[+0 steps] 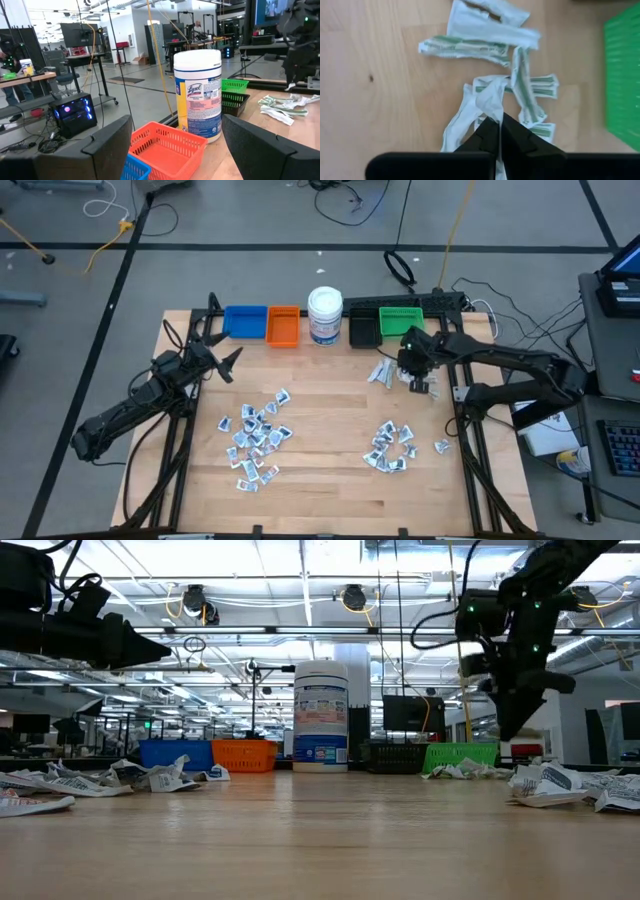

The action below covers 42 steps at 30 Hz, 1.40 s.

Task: Pick & Place First Aid Supplies
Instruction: Put the bandage into the green bin

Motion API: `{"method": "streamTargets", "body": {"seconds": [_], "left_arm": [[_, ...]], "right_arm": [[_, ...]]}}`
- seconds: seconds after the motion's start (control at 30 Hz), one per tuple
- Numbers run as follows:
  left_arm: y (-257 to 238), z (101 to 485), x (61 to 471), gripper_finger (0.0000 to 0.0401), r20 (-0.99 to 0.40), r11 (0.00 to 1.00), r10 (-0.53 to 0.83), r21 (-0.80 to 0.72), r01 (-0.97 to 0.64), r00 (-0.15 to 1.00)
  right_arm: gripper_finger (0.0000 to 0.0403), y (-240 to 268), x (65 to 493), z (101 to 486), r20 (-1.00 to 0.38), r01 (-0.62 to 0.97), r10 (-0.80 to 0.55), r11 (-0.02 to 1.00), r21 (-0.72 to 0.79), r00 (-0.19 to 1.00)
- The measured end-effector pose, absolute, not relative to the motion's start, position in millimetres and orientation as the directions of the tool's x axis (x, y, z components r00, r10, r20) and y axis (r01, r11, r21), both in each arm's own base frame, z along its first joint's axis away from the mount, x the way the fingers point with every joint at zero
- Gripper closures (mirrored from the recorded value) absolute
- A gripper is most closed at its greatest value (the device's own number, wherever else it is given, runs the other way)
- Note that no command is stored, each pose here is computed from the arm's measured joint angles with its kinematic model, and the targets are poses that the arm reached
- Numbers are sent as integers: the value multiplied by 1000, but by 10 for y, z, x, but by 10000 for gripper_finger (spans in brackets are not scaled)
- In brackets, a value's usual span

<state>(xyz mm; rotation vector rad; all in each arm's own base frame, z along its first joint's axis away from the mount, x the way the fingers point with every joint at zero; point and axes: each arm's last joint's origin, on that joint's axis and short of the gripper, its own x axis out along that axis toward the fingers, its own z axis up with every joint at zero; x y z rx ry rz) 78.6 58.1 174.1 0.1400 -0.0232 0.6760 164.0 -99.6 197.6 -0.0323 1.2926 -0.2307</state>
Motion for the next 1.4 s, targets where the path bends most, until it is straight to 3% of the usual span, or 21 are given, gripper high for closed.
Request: {"method": "streamTargets", "body": {"seconds": [0.37, 0.6, 0.83, 1.17, 1.4], "left_arm": [[580, 1741, 787, 91, 67, 771, 622, 122, -625, 780], [581, 1741, 786, 91, 67, 771, 622, 122, -625, 780], [581, 1741, 786, 91, 67, 771, 622, 122, -625, 780], [581, 1741, 786, 91, 67, 771, 622, 122, -625, 780], [581, 1741, 786, 91, 67, 771, 622, 122, -625, 780]], "right_arm": [[401, -1046, 1723, 2313, -932, 186, -211, 969, -161, 294], [402, -1213, 1870, 2385, -841, 181, -428, 904, -388, 331], [402, -1553, 2044, 2448, -842, 259, -489, 864, -432, 227], [402, -2176, 2104, 2424, -863, 378, -488, 830, -410, 135], [403, -2499, 1958, 2285, -899, 466, -416, 828, -312, 138]]}}
